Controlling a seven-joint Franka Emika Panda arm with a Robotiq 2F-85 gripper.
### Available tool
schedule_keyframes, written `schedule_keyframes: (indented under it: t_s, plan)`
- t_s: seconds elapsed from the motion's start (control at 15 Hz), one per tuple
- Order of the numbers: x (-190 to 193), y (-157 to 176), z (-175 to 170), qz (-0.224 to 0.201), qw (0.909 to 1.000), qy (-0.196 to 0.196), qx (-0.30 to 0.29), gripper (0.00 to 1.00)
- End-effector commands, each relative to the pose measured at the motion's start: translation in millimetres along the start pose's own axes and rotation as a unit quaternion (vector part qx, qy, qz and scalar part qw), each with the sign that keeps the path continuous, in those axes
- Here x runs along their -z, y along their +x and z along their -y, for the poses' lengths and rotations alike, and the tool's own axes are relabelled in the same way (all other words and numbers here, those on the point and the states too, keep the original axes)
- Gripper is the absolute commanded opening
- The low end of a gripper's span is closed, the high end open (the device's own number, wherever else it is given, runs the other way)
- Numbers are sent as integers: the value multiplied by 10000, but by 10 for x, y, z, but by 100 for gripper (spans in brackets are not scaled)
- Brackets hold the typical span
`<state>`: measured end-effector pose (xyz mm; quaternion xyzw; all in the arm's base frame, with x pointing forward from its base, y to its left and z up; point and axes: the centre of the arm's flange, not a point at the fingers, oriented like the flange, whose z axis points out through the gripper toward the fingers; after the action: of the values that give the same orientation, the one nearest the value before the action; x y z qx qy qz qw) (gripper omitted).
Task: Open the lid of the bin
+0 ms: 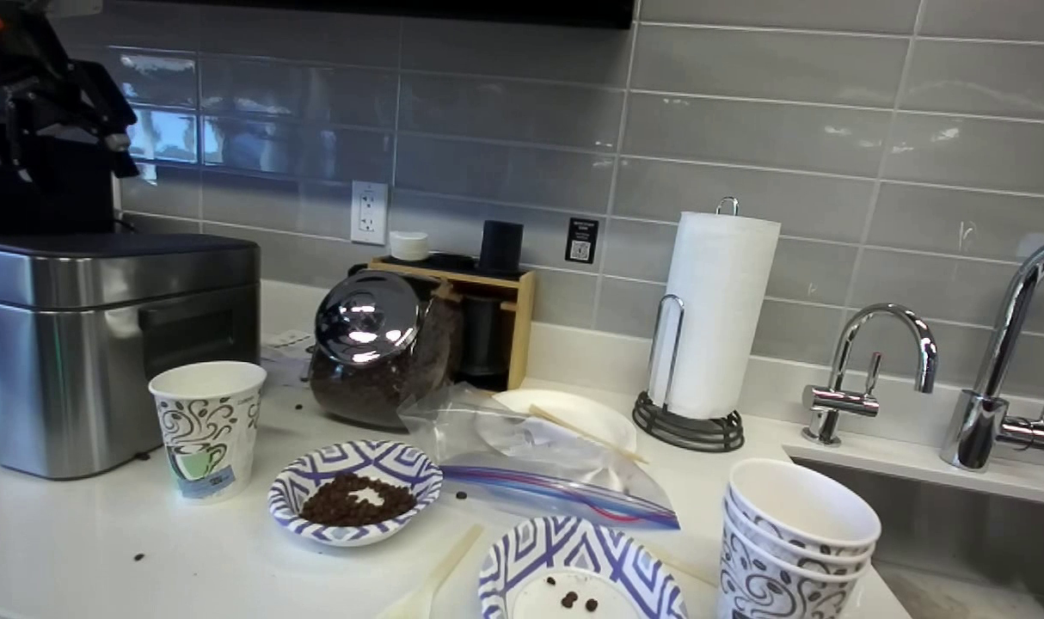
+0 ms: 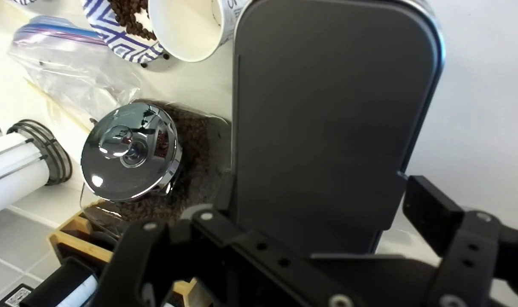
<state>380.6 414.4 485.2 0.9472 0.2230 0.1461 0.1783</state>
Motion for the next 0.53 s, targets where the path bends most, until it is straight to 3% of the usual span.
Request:
schedule_keyframes:
  t_s: [0.0,0.47]
  plan:
    - [-38,178,236,17,9998,-108,-145,100]
    - [-209,279,420,-132,9997,-187,-132,100]
